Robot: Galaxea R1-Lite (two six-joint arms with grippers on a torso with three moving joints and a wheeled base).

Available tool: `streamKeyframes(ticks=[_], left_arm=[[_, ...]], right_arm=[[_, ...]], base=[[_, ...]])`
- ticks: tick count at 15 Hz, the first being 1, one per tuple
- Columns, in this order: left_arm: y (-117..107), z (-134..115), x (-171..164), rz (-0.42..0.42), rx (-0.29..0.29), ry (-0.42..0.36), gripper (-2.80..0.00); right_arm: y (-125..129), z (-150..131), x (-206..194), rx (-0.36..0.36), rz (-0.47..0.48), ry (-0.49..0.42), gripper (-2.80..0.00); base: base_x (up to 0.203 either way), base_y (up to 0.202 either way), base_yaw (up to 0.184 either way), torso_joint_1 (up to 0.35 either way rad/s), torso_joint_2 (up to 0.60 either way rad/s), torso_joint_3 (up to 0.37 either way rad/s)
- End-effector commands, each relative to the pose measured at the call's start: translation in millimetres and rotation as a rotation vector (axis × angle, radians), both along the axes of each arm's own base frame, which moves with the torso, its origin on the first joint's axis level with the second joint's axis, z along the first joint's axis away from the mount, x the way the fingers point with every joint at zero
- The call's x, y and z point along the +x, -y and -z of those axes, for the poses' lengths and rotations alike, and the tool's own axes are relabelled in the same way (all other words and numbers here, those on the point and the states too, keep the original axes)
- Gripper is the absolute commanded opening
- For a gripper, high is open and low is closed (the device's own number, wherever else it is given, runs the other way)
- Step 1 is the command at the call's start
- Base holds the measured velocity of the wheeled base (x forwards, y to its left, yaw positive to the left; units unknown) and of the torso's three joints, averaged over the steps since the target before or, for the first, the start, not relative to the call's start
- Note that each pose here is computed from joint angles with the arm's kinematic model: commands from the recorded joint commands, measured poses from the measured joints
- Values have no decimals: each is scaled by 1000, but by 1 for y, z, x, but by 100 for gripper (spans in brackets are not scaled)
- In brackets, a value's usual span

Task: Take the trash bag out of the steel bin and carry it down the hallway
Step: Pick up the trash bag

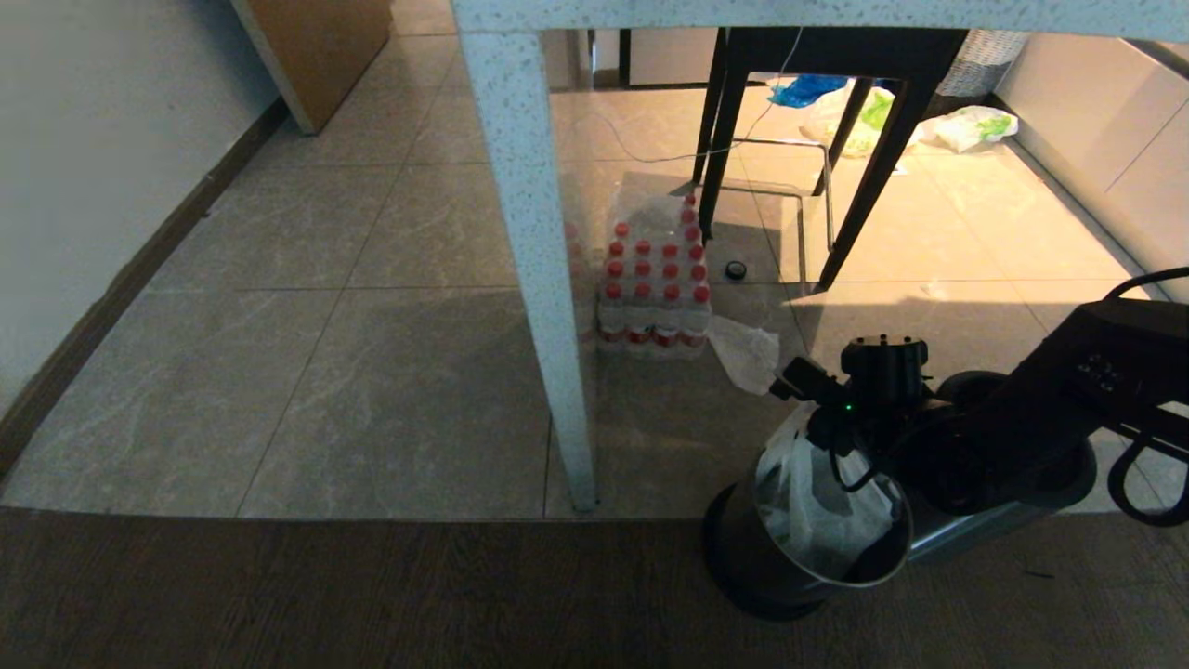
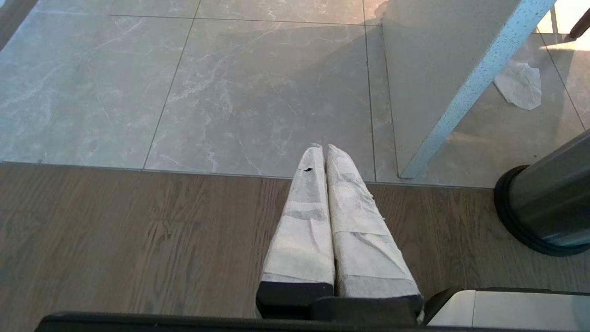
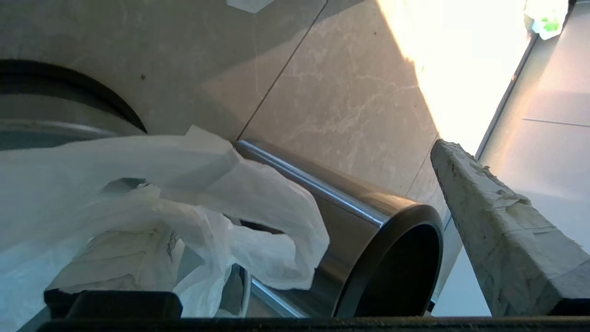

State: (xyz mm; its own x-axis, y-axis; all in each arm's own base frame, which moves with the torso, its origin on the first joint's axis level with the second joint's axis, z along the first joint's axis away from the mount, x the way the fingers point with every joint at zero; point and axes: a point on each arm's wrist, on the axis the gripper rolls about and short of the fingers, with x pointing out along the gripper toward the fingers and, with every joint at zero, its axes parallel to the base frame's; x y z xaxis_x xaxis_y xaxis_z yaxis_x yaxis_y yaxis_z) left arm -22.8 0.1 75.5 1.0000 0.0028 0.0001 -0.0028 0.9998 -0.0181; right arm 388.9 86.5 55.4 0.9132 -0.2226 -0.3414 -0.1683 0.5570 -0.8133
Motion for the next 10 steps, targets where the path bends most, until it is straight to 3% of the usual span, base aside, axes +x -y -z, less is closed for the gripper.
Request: streamKeyframes(ticks=[1, 10], left_arm=[[0, 0, 0, 0, 0, 2, -280], [0, 0, 0, 0, 0, 0, -280]], right_arm=[[1, -2, 0, 0, -4, 7, -280], [1, -4, 1, 25, 12, 21, -280]], base=[[0, 0, 0, 0, 0, 0], [0, 0, 0, 0, 0, 0]])
